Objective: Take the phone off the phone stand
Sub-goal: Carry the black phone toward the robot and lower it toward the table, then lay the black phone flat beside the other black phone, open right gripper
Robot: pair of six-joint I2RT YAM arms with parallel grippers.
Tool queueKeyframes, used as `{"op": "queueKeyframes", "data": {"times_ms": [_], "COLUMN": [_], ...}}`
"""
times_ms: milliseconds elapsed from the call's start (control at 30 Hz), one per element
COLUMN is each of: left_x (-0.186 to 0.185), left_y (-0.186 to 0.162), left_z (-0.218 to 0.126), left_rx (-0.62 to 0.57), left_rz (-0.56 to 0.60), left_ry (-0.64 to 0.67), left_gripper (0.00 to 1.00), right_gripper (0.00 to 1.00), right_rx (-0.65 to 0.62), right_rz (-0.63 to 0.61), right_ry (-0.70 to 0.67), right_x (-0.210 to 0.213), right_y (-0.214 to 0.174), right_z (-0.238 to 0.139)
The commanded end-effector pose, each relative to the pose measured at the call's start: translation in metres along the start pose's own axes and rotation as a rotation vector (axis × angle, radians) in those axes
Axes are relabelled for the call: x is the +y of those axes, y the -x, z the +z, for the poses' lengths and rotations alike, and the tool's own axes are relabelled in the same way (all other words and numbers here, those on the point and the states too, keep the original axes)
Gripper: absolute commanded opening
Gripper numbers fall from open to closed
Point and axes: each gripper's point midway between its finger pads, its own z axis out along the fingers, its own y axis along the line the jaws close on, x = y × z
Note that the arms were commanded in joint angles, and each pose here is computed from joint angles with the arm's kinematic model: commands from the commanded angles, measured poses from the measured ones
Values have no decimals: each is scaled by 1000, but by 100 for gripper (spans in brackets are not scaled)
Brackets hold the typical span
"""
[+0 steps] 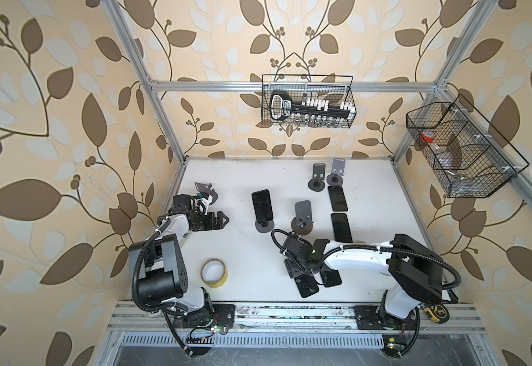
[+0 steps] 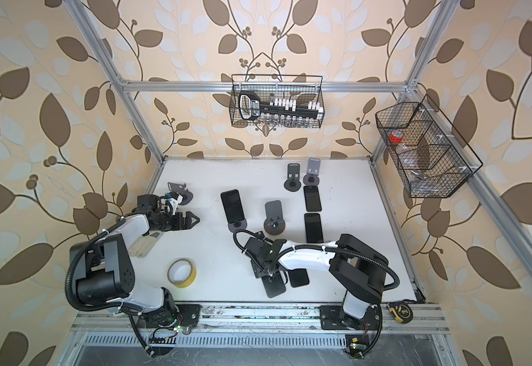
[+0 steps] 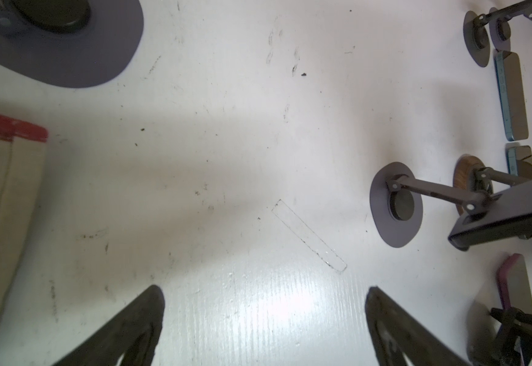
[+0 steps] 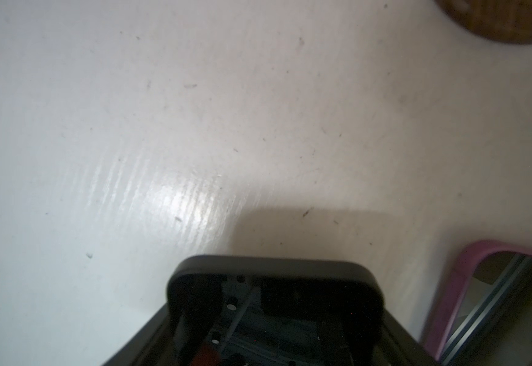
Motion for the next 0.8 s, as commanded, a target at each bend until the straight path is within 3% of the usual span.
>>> {"op": "queueKeyframes", "data": {"times_ms": [0,767], "left_x": [-2,-4], "left_y": [11,11], "left_z": [-6,-7], "left_rx": [-25,-30], "left_rz": [16,21], "left_ry": [-19,-20], "left_gripper": [99,99], "right_gripper": [75,77], "right_rx": [32,55], "right_rz": [-10,-42], "right_ry": [-25,-48], "right_x": [-3,-4], "right_y": [-8,-10], "right_z": [11,15]}}
